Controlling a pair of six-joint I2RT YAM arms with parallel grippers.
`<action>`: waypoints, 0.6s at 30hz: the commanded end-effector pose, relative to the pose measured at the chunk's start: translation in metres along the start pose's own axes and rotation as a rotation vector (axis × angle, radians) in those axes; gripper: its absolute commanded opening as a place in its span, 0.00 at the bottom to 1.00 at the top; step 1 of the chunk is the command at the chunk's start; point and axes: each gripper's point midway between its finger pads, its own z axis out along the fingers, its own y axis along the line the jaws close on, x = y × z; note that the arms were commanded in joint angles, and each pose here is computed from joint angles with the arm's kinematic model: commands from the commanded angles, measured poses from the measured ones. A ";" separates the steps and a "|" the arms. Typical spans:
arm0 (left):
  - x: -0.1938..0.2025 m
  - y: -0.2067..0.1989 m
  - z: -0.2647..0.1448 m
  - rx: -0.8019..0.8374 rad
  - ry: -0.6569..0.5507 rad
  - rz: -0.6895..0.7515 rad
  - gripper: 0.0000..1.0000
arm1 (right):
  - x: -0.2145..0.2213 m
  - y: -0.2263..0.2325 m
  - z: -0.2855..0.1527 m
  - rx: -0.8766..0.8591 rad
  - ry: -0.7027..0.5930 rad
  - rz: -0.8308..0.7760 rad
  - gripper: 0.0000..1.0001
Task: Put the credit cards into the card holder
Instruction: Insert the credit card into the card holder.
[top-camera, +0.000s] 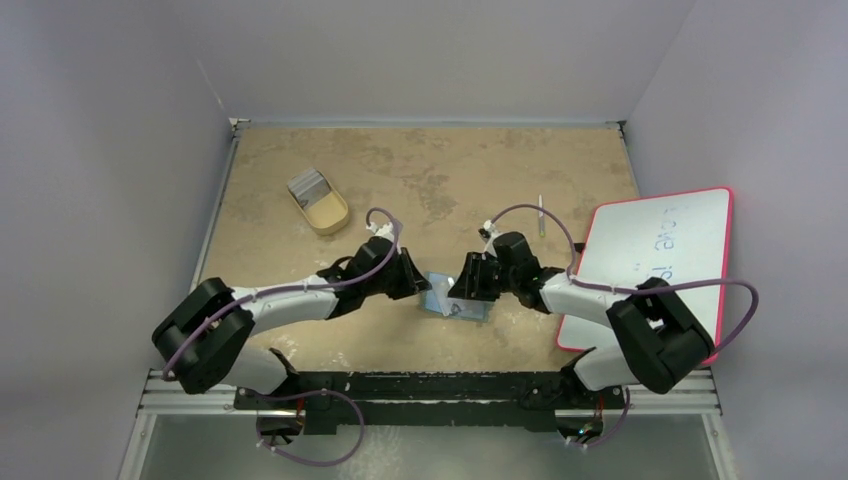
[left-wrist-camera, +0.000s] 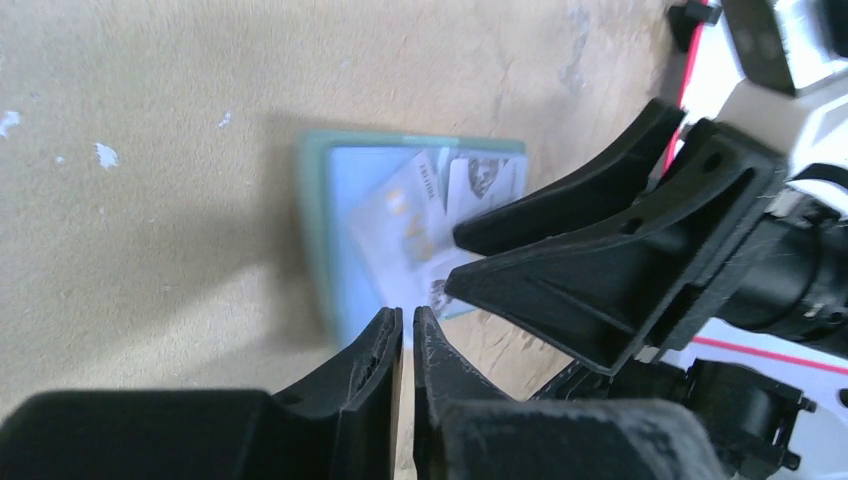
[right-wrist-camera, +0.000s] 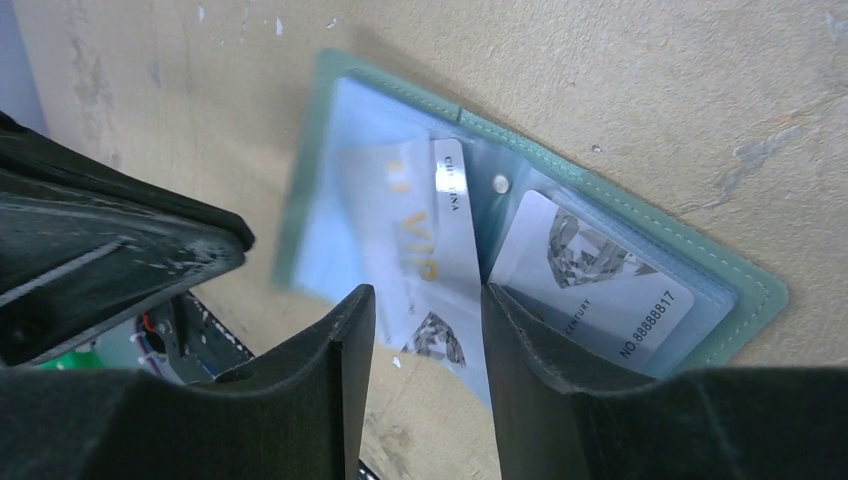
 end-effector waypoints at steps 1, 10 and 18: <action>-0.031 -0.021 -0.017 0.005 -0.139 0.024 0.12 | 0.004 0.007 -0.002 -0.069 0.018 0.012 0.46; -0.023 -0.028 0.005 0.055 -0.102 0.015 0.03 | -0.004 0.011 -0.007 -0.090 -0.010 0.013 0.45; -0.006 -0.012 0.035 0.048 -0.039 0.027 0.00 | -0.022 0.014 -0.011 -0.070 -0.044 0.001 0.46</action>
